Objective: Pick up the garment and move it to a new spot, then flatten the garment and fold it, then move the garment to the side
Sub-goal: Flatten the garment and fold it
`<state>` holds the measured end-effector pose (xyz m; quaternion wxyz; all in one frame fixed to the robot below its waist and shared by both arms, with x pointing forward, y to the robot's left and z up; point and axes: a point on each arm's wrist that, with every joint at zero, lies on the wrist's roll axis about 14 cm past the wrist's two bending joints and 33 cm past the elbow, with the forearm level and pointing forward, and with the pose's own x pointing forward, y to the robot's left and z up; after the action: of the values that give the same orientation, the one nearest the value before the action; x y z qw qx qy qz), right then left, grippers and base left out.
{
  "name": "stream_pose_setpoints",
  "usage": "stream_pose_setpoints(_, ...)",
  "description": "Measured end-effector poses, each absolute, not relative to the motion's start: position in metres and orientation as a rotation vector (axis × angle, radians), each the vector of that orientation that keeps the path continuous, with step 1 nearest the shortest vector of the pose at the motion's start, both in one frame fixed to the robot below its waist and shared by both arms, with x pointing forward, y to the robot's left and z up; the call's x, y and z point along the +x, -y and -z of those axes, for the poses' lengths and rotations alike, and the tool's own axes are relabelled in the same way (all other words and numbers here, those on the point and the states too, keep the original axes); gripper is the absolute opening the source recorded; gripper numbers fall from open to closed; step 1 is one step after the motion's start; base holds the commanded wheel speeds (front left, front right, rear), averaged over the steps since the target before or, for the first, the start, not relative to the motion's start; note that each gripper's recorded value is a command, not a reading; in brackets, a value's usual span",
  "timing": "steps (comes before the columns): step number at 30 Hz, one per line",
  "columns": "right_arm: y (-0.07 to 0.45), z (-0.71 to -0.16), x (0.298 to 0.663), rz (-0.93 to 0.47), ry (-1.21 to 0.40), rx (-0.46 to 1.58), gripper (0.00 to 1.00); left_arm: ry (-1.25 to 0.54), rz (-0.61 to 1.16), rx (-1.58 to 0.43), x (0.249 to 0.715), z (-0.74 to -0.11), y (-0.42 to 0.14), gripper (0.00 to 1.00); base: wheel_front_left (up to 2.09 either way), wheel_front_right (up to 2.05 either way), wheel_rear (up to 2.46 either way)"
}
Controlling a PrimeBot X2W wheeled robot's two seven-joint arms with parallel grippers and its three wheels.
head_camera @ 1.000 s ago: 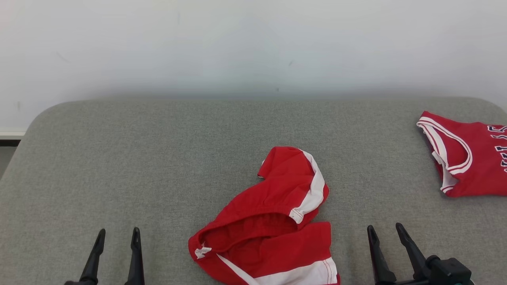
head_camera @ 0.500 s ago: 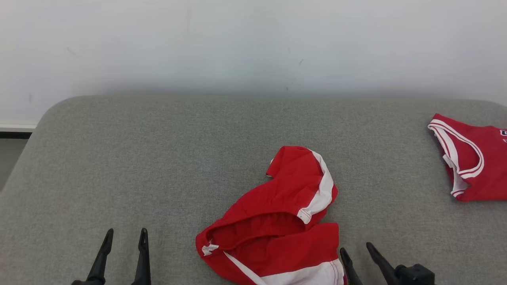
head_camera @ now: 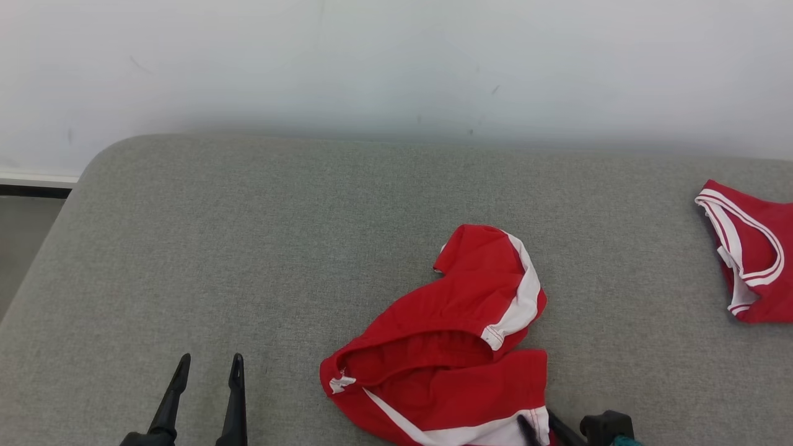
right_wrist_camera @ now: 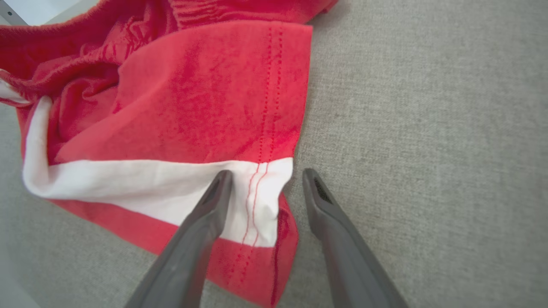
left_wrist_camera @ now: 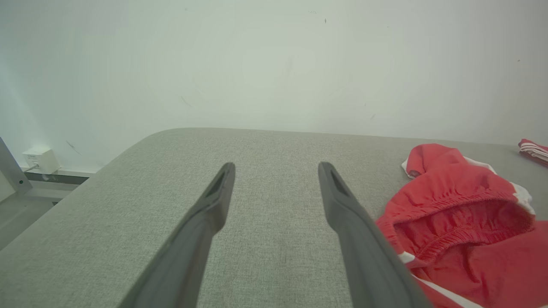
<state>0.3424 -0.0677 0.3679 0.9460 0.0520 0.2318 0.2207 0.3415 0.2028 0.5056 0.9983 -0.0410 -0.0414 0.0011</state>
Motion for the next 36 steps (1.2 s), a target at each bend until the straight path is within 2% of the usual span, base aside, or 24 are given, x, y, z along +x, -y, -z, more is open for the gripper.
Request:
stream_pose_setpoints(6, 0.076, -0.374, 0.362, -0.427, -0.445, 0.096, 0.0, 0.081, -0.007, -0.083, 0.341, -0.505, -0.204, 1.0, 0.0, 0.0, 0.0)
stream_pose_setpoints(11, 0.12, -0.395, 0.392, -0.33, -0.353, 0.068, 0.0, 0.083, -0.008, -0.087, 0.342, -0.505, -0.203, 1.0, 0.0, 0.0, 0.0)
stream_pose_setpoints(17, 0.151, -0.4, 0.395, -0.253, -0.327, 0.07, 0.02, 0.084, -0.015, -0.099, 0.343, -0.505, -0.205, 1.0, 0.0, 0.0, 0.0)
stream_pose_setpoints(18, 0.151, -0.397, 0.391, -0.255, -0.335, 0.07, 0.46, 0.083, -0.013, -0.101, 0.344, -0.505, -0.204, 1.0, 0.0, 0.0, 0.0)
stream_pose_setpoints(19, 0.151, -0.395, 0.389, -0.254, -0.339, 0.072, 1.0, 0.081, -0.01, -0.102, 0.344, -0.504, -0.202, 1.0, 0.0, 0.0, 0.0)
stream_pose_setpoints(22, 0.154, -0.403, 0.391, -0.243, -0.311, 0.076, 1.0, 0.08, -0.004, -0.105, 0.346, -0.504, -0.2, 1.0, 0.0, 0.0, 0.0)
stream_pose_setpoints(27, 0.157, -0.439, 0.4, -0.22, -0.176, 0.099, 1.0, 0.088, 0.006, -0.105, 0.348, -0.507, -0.197, 1.0, 0.0, 0.0, 0.0)
stream_pose_setpoints(32, 0.16, -0.473, 0.392, -0.188, -0.047, 0.126, 1.0, 0.105, 0.013, -0.103, 0.349, -0.512, -0.196, 1.0, 0.0, 0.0, 0.0)
stream_pose_setpoints(36, 0.159, -0.483, 0.382, -0.171, -0.004, 0.141, 1.0, 0.111, 0.019, -0.102, 0.35, -0.514, -0.194, 1.0, 0.0, 0.0, 0.0)
